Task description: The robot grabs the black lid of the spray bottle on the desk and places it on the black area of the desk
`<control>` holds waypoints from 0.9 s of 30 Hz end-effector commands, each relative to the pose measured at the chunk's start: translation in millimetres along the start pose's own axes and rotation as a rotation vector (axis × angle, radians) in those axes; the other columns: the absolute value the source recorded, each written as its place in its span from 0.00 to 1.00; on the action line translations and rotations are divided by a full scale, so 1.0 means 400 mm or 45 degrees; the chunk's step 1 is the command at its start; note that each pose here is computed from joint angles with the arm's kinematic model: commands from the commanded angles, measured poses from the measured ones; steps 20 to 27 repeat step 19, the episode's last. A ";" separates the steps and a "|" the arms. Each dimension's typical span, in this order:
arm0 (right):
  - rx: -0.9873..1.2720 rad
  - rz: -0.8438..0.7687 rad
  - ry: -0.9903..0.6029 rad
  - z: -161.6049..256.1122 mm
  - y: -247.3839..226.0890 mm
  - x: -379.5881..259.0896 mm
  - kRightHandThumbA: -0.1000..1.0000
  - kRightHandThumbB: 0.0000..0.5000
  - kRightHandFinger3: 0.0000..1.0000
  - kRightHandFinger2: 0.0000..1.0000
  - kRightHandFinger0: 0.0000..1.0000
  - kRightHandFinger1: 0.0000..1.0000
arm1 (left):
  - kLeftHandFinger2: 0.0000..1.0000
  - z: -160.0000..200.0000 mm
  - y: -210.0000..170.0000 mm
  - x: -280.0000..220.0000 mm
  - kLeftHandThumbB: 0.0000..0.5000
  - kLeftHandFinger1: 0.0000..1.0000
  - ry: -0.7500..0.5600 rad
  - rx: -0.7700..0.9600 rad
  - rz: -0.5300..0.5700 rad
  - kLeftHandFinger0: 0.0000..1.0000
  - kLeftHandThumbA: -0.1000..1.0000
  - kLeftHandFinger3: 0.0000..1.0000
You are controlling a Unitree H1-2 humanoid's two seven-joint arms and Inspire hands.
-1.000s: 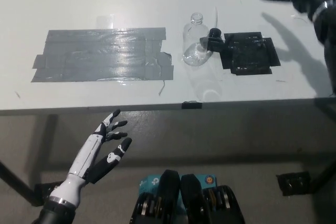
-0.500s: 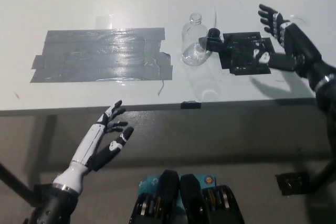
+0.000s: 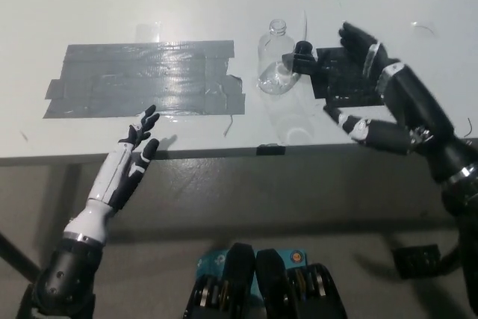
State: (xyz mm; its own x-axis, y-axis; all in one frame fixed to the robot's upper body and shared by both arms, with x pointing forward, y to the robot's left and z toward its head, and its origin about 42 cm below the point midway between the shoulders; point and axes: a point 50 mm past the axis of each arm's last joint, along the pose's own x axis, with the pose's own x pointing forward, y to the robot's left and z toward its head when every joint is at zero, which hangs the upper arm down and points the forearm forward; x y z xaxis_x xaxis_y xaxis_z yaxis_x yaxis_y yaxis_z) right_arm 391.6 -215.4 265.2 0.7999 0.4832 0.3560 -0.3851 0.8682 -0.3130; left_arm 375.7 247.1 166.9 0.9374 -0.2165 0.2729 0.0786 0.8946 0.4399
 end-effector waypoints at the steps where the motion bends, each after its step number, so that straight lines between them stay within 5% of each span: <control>1: -0.013 0.019 0.026 -0.062 0.018 -0.020 0.66 0.94 1.00 1.00 1.00 1.00 | 1.00 0.017 0.013 -0.012 0.45 1.00 -0.072 0.010 0.067 1.00 1.00 1.00; 27: 0.006 0.086 0.154 -0.105 0.081 -0.104 0.65 0.96 1.00 1.00 1.00 1.00 | 1.00 -0.008 -0.019 -0.114 0.41 1.00 -0.010 -0.009 0.059 1.00 1.00 1.00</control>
